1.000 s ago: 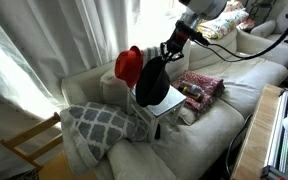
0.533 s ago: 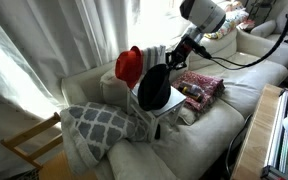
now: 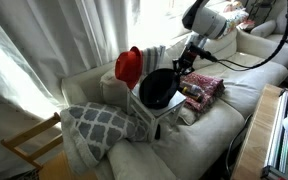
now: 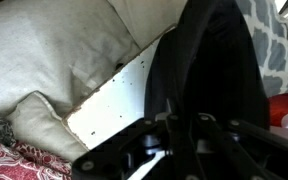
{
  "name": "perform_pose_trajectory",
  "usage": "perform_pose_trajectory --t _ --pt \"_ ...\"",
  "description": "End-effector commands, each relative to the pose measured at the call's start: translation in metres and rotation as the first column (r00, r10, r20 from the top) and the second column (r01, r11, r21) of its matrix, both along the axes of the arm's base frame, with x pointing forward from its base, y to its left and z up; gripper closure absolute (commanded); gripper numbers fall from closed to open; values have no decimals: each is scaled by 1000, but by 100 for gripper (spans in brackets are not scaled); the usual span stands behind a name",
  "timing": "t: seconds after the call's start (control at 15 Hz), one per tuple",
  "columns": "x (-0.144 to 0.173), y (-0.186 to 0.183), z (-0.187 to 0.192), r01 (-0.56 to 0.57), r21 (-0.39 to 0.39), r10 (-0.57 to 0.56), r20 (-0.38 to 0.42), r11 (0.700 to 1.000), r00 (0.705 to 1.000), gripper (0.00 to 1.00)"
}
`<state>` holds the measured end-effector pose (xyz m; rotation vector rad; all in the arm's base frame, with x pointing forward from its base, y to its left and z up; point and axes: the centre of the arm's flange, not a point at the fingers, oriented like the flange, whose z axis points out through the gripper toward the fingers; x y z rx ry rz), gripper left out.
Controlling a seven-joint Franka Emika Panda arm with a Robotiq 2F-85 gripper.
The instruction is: Pick up the black hat and put it upside down on the chair, pick up the red hat and put it in the black hat
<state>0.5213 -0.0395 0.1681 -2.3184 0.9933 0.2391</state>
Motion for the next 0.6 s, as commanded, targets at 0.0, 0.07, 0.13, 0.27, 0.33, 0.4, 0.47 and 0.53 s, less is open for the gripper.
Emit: perform_pose_trajectory --t 0.0,0.07,0.13,0.27,0.33,0.4,0.47,0.53 --pt "0 0 -7 -18 -38 16 -41 999 999 57" --pt "1 0 -6 -23 -45 21 -50 999 999 51" --pt "1 0 -5 -29 -49 26 -57 998 998 44" --pt "2 -3 -2 -23 -76 18 -71 997 997 29" --pt "4 -4 0 -19 -88 12 -80 996 997 22" --pt "6 -4 5 -10 -102 2 -81 995 997 13" --pt "10 -3 12 -8 -95 2 -58 995 998 7" --pt "14 -1 22 -12 -99 8 -40 995 999 1"
